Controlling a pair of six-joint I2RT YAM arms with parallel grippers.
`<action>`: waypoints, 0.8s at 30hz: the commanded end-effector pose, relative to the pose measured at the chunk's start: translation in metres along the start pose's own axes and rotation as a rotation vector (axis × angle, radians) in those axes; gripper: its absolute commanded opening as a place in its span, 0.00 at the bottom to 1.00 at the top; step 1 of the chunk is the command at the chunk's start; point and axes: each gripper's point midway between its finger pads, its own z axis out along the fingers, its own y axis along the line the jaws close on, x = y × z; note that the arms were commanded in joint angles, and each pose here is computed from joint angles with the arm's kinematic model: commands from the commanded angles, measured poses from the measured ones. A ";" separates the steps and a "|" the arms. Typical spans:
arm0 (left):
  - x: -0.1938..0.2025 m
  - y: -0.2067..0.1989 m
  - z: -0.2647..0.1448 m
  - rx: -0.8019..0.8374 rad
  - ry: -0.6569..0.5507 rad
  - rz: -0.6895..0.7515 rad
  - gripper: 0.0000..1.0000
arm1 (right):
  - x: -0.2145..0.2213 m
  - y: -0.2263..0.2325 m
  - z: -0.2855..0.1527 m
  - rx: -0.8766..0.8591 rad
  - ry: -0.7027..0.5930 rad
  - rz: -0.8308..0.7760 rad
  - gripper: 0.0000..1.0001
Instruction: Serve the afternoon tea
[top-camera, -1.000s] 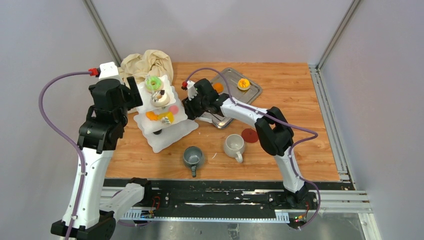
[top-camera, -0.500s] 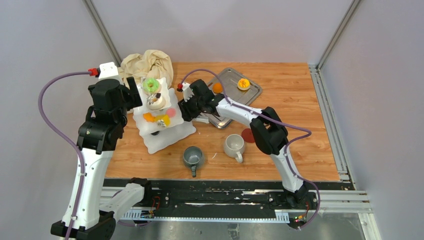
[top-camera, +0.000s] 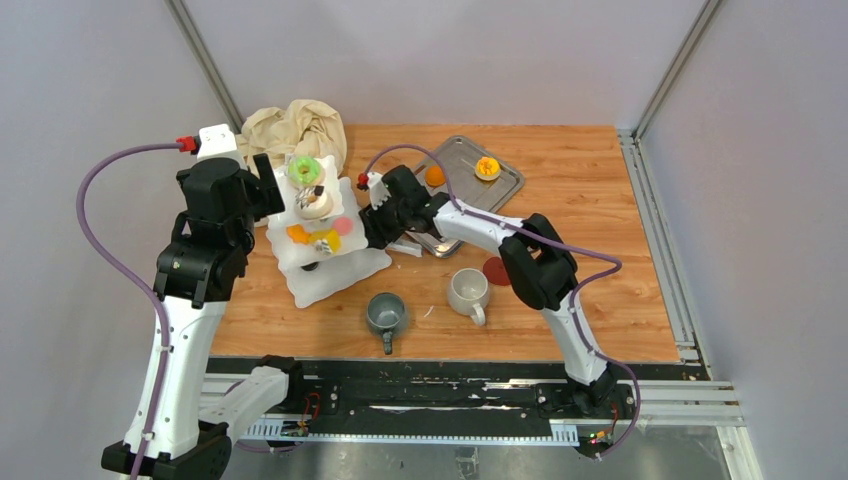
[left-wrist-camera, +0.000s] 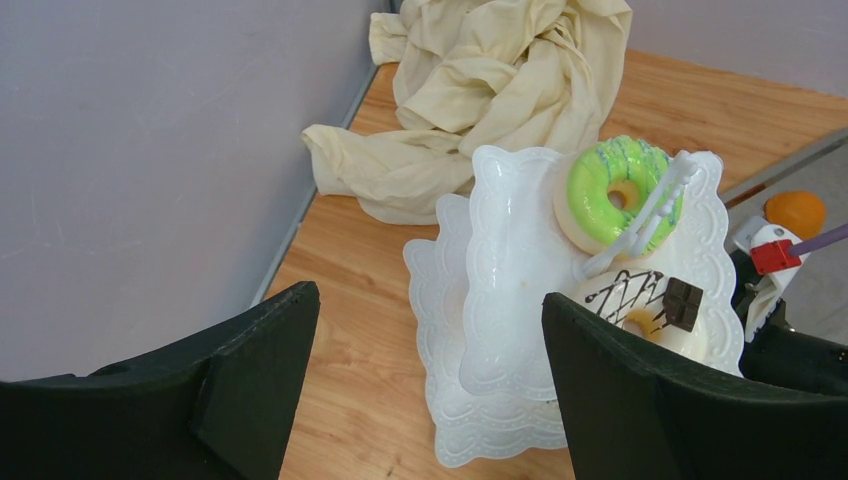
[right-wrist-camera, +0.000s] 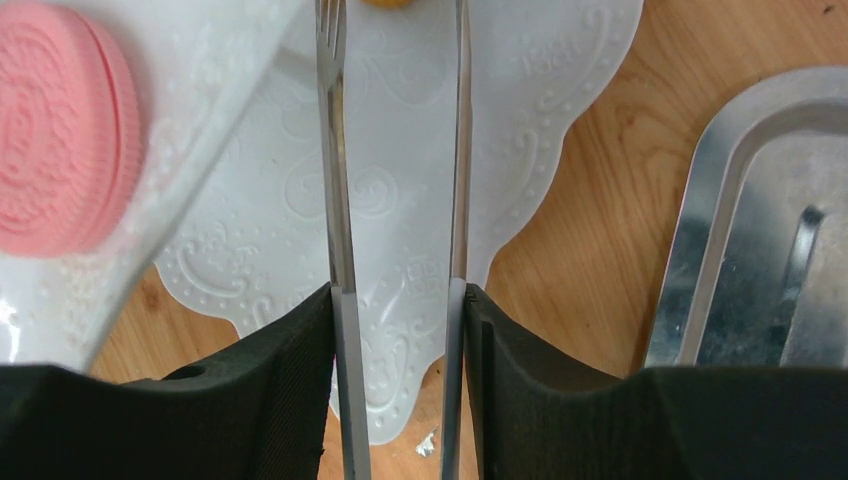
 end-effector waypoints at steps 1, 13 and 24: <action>-0.014 0.000 -0.006 0.008 -0.041 -0.022 0.87 | -0.018 0.012 -0.020 0.006 -0.071 -0.039 0.45; -0.015 0.001 -0.008 0.011 -0.048 -0.030 0.87 | -0.013 -0.002 -0.082 0.139 -0.116 -0.003 0.39; -0.014 -0.008 -0.005 0.047 -0.046 -0.052 0.86 | 0.003 -0.113 -0.187 0.544 -0.137 0.165 0.36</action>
